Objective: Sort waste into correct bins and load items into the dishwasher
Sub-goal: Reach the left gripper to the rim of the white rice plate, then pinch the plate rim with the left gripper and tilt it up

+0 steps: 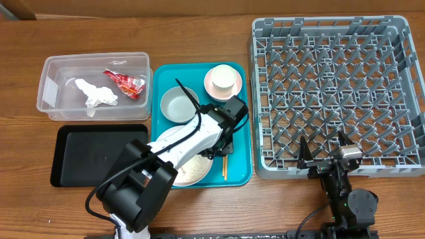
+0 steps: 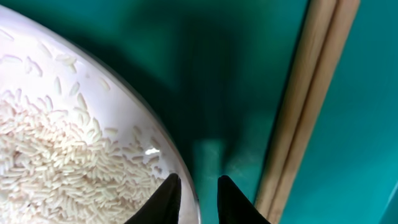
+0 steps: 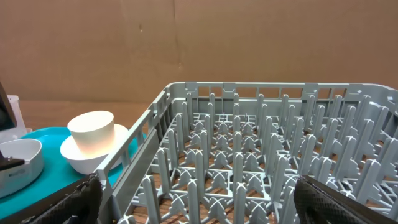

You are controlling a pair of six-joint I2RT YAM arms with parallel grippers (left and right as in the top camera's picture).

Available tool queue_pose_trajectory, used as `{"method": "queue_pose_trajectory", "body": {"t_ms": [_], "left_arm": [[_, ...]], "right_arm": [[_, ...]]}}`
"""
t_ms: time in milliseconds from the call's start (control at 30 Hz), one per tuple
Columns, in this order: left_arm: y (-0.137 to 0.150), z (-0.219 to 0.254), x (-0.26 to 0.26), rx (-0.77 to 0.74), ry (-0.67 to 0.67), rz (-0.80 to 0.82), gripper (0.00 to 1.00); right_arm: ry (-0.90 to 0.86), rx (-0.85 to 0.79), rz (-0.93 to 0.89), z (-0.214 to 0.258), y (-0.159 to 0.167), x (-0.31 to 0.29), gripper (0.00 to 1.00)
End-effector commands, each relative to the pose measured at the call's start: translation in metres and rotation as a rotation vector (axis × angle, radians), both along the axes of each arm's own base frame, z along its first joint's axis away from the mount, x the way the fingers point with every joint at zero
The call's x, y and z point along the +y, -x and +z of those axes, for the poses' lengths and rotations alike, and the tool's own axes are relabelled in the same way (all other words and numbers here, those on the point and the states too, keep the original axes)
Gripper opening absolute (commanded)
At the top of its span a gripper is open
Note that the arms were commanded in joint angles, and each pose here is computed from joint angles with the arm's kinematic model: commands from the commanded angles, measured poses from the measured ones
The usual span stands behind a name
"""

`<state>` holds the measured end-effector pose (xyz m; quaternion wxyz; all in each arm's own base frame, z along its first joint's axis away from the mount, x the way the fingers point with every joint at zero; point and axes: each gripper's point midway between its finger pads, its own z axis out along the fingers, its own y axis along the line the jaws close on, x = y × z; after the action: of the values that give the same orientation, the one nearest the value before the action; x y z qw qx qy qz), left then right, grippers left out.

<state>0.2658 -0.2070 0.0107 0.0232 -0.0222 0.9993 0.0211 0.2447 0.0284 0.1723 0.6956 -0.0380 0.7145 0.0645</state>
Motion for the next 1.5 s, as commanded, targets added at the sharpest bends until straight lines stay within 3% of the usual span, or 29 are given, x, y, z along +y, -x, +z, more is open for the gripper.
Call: {"method": "queue_pose_trajectory", "body": {"t_ms": [0, 433, 600, 1033, 1467], "left_arm": [[0.005, -0.004, 0.003, 0.011, -0.005, 0.002, 0.22], [0.003, -0.005, 0.001, 0.003, 0.002, -0.003, 0.13], [0.003, -0.005, 0.001, 0.004, 0.002, -0.003, 0.04], [0.005, 0.003, 0.001, 0.024, -0.005, -0.003, 0.04], [0.026, 0.009, -0.01, 0.068, -0.029, -0.082, 0.04]], "right_arm": [[-0.003, -0.005, -0.001, -0.001, 0.0, 0.0, 1.0], [-0.003, -0.005, -0.001, -0.001, 0.0, 0.0, 1.0], [-0.003, -0.005, -0.001, -0.001, 0.0, 0.0, 1.0], [-0.003, -0.005, -0.001, -0.001, 0.0, 0.0, 1.0], [-0.003, -0.005, -0.001, -0.001, 0.0, 0.0, 1.0]]}}
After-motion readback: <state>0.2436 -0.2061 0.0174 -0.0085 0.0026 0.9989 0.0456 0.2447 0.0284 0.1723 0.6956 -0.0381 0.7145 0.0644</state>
